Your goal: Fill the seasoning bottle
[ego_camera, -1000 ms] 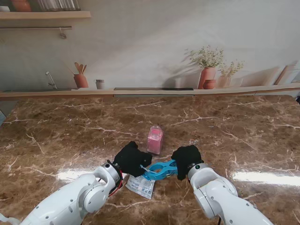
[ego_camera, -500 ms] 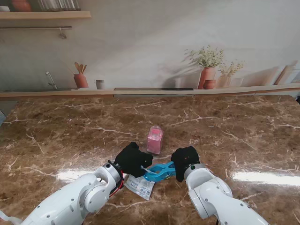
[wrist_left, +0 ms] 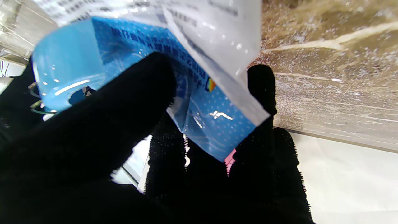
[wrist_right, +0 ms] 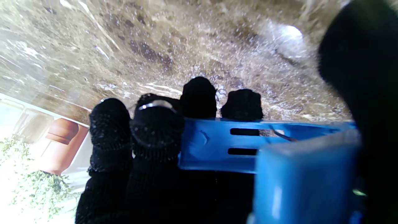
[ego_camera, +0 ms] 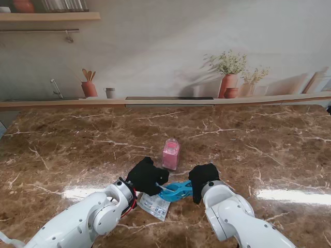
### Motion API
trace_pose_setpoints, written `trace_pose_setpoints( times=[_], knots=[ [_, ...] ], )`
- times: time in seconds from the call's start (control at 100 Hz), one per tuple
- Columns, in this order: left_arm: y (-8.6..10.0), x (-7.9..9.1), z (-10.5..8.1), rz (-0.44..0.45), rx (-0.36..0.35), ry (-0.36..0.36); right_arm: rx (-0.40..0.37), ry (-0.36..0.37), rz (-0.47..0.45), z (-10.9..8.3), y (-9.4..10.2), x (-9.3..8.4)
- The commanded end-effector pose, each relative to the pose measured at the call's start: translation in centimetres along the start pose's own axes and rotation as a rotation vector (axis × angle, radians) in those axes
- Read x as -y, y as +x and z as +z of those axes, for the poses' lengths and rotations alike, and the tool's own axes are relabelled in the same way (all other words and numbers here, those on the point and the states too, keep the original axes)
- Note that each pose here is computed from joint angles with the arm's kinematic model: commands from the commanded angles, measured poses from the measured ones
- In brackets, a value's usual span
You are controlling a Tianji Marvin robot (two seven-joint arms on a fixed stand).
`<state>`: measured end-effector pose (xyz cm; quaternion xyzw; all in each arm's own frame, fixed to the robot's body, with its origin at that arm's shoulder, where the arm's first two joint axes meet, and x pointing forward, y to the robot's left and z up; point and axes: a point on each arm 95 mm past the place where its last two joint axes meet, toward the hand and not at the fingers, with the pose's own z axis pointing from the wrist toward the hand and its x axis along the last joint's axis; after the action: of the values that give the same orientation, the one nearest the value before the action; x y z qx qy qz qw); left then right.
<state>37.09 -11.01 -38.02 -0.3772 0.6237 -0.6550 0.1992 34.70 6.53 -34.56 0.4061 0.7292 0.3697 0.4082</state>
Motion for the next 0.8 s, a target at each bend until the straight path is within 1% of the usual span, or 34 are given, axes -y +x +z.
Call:
trace_pose_setpoints(
  times=[0.0,0.2,0.49,0.69,0.79],
  knots=[
    [0.6,-0.1,0.2,-0.011,-0.013,0.007,-0.017,0.030,0.014,-0.4,0.8,0.0],
    [0.7,-0.1,0.2,-0.016,-0.011,0.010,-0.018,0.026,0.036,-0.6,1.0,-0.3],
    [0.9,-0.2,0.3,-0.026,-0.011,0.018,-0.015,0.062,0.044,-1.0,1.0,-0.6],
    [0.9,-0.2,0.2,-0.026,-0.008,0.013,-0.023,0.040,0.045,-1.5,1.0,-0.6],
    [0.9,-0.2,0.2,-0.026,-0.003,0.012,-0.041,0.041,0.045,-1.9,1.0,-0.7]
  ],
)
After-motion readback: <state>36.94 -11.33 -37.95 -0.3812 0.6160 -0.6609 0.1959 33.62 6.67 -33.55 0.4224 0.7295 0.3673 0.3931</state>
